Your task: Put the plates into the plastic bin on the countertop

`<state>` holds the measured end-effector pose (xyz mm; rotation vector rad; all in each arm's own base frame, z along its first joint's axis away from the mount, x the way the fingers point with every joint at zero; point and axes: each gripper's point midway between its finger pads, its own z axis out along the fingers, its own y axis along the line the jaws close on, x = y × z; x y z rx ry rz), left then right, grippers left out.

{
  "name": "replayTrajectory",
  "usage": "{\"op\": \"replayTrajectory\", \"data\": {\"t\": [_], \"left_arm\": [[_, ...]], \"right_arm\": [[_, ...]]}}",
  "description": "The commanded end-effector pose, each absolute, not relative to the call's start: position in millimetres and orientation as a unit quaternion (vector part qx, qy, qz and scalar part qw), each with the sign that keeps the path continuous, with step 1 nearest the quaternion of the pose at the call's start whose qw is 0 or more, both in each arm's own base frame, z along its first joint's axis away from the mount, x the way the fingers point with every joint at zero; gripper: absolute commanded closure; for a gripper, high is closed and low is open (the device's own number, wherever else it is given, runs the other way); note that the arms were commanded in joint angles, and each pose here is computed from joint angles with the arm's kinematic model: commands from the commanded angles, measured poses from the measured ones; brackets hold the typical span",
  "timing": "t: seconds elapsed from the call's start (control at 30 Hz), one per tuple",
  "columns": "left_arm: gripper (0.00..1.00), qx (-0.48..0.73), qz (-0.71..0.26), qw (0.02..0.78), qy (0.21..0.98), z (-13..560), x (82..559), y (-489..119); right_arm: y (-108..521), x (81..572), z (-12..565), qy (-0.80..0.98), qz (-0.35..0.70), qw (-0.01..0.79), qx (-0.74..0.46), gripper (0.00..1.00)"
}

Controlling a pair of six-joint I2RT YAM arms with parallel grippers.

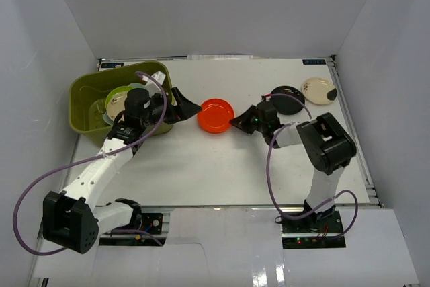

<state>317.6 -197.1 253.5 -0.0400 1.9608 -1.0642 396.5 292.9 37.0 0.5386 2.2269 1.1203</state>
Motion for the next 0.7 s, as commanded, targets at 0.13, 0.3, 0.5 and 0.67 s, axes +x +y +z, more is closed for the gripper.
{"op": "replayTrajectory", "data": {"t": [0.13, 0.3, 0.5, 0.67], "left_arm": [[0.03, 0.003, -0.388, 0.427, 0.817, 229.6, 314.3, -222.3], [0.08, -0.010, -0.373, 0.411, 0.832, 201.8, 321.3, -224.6], [0.53, 0.029, -0.438, 0.382, 0.813, 209.3, 311.9, -259.7], [0.55, 0.050, -0.461, 0.357, 0.811, 206.4, 304.8, -271.5]], "right_arm": [[260.6, 313.2, 124.6, 0.782, 0.494, 0.367, 0.103, 0.92], [248.6, 268.8, 142.2, 0.765, 0.527, 0.360, 0.087, 0.92], [239.8, 249.0, 157.1, 0.762, 0.528, 0.368, 0.067, 0.92], [238.7, 246.6, 169.2, 0.753, 0.534, 0.380, 0.060, 0.92]]}}
